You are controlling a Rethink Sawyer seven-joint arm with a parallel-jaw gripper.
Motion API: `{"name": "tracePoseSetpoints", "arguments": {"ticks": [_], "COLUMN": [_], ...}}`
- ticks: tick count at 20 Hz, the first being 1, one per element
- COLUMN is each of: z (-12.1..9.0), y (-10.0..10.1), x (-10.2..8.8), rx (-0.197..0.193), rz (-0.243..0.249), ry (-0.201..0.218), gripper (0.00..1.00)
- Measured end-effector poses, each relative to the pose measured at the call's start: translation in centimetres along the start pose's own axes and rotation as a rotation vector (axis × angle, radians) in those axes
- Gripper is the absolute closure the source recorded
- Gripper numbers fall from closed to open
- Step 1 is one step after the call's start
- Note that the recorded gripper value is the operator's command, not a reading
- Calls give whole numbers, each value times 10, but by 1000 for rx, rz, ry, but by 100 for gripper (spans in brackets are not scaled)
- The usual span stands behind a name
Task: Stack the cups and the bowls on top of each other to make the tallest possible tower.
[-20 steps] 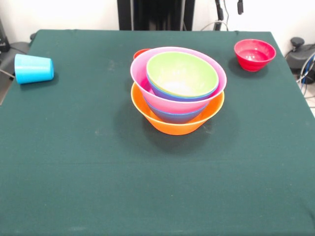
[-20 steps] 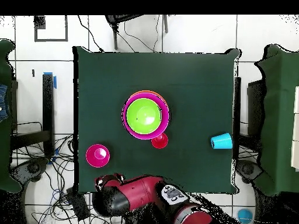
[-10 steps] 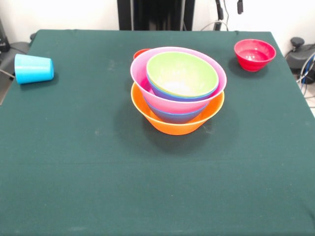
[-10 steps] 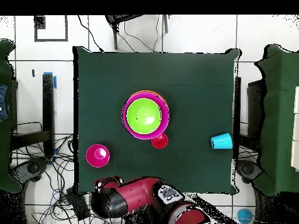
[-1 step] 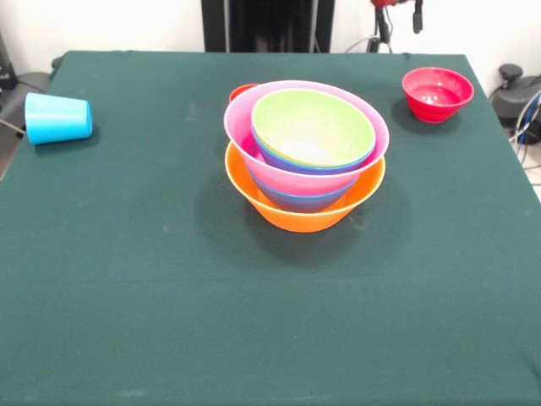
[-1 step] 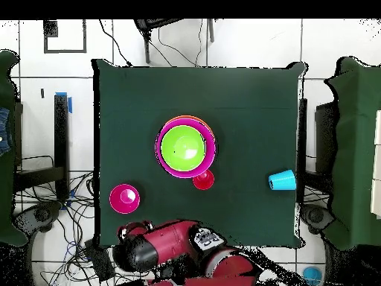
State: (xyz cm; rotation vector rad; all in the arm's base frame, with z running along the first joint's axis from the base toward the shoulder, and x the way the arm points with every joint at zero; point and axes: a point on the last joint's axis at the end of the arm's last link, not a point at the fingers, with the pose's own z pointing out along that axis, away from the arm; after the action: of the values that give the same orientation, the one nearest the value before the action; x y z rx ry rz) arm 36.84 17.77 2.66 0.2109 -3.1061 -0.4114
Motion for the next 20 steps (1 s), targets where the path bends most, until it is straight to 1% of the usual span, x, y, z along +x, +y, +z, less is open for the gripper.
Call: {"name": "tracePoseSetpoints", "arguments": {"ticks": [1,3,5,6,9,11,13,15,16,20], "z": [3,12,15,18,23,27,30,31,35,42], "y": [-1,-4,-7,-10,-14,-17,-20,-21,-24,-29], "x": [-5,-24,-34,-45,-58,-73,-83,-89,-99,-111], "rx": [1,6,10,16,21,25,25,26,24,16], "rz": [-1,1,3,5,7,10,14,16,22,36], "ry": [-3,-19,-26,-31,-33,-35,-37,-39,-42,-53], "gripper": [0,0,0,0,0,0,0,0,0,0]}}
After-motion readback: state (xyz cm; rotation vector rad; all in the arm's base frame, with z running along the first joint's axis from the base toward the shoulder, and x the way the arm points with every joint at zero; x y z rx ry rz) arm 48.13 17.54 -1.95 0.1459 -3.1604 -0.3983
